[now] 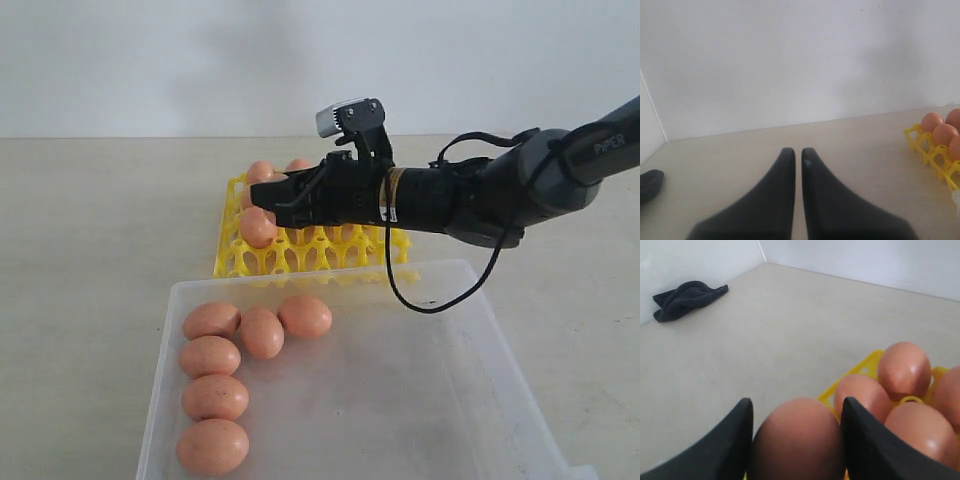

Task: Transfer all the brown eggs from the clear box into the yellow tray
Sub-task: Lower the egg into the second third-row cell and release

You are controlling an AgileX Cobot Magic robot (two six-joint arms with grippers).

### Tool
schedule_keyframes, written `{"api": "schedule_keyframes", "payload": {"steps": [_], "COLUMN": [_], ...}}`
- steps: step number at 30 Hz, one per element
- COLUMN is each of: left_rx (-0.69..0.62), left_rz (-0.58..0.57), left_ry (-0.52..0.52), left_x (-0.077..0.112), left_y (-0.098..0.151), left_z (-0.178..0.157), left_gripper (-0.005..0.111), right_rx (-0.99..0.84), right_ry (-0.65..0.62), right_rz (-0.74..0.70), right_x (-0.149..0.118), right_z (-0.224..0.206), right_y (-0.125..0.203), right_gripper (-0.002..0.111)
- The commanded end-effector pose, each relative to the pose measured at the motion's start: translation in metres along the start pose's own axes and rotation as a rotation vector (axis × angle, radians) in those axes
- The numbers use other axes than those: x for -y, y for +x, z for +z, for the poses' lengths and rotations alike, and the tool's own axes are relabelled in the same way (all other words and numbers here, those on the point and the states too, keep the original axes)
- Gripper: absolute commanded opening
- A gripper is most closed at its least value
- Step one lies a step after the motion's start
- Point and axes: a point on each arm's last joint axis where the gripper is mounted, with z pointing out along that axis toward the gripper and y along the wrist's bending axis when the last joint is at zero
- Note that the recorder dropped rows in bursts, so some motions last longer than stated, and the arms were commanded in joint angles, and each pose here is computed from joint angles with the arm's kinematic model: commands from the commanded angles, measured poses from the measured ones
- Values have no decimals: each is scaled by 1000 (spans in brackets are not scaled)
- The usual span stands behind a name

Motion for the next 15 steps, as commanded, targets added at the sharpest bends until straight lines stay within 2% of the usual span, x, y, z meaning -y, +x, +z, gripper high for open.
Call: {"api": "schedule_keyframes", "payload": {"steps": [1,9,15], "left_rx": [5,3,3], "left_rz": [0,0,0], "left_ry": [5,6,6], "left_x": [0,0,0], "left_y": [1,1,1], "left_z": [0,0,0], "left_gripper": [4,4,4], "right_rx": [21,-12,-33], "right_ry": [9,15,23], "right_rz": [-65,-215,-262], "right_x": [7,12,16], "right_z": [-3,1,4], "right_y": [-4,11,22], "right_gripper": [0,0,0]}}
